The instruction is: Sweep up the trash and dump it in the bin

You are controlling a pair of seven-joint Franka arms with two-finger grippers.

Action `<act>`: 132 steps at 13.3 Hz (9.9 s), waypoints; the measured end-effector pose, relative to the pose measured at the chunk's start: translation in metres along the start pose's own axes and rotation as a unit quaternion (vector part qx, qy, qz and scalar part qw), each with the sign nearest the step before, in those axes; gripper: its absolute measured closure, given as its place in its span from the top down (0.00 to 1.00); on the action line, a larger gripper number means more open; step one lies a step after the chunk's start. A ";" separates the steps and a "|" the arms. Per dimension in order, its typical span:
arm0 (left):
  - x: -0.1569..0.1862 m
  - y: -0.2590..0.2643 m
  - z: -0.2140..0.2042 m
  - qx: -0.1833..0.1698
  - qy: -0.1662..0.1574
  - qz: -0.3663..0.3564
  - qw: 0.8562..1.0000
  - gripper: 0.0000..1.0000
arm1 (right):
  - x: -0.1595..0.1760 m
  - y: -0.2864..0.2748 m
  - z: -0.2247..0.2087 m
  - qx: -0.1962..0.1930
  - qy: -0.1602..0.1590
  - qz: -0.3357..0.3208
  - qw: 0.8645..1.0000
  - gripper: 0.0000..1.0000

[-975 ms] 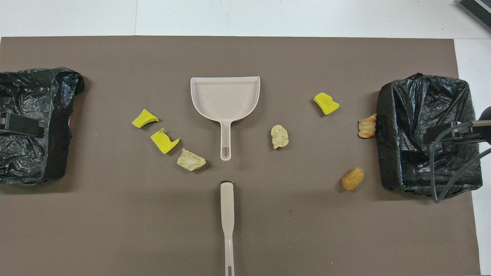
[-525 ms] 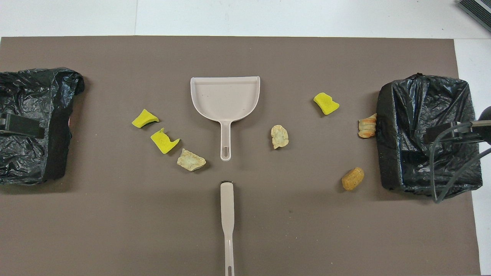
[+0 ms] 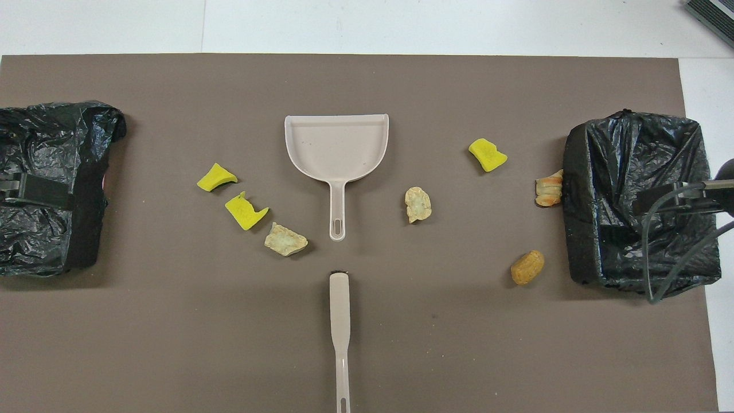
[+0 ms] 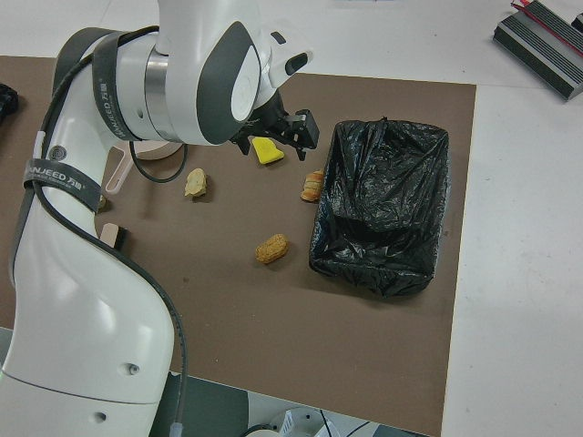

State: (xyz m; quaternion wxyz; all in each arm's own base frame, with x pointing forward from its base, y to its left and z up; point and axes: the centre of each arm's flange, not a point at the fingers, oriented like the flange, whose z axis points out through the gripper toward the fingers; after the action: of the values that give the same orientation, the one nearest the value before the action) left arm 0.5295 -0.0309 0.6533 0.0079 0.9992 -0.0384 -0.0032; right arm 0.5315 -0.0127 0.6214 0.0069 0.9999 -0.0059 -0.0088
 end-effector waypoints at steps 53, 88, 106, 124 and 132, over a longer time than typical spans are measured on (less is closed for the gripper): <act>-0.232 0.348 0.294 0.008 -0.107 0.013 0.994 1.00 | 0.084 -0.413 0.193 0.107 0.017 0.031 0.994 1.00; -0.131 0.247 0.233 0.034 -0.158 -0.031 0.986 0.26 | 0.042 -0.421 0.200 0.060 0.046 -0.011 0.997 0.32; 0.016 -0.007 0.279 0.082 -0.107 0.117 0.984 0.26 | -0.030 -0.300 0.189 -0.021 -0.101 -0.546 0.831 0.32; -0.052 0.149 0.300 0.004 -0.182 0.205 0.962 0.26 | -0.050 -0.317 0.231 -0.061 -0.064 -0.617 0.782 0.32; -0.108 0.283 0.287 -0.031 -0.185 0.185 0.965 0.26 | -0.049 -0.318 0.234 -0.061 -0.060 -0.618 0.781 0.32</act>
State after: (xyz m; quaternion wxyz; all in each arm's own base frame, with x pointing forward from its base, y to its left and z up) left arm 0.3978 -0.3090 0.3716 0.0320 0.9559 -0.2234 -0.1878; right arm 0.4822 0.3027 0.3843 0.0603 0.7840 0.6137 -0.0718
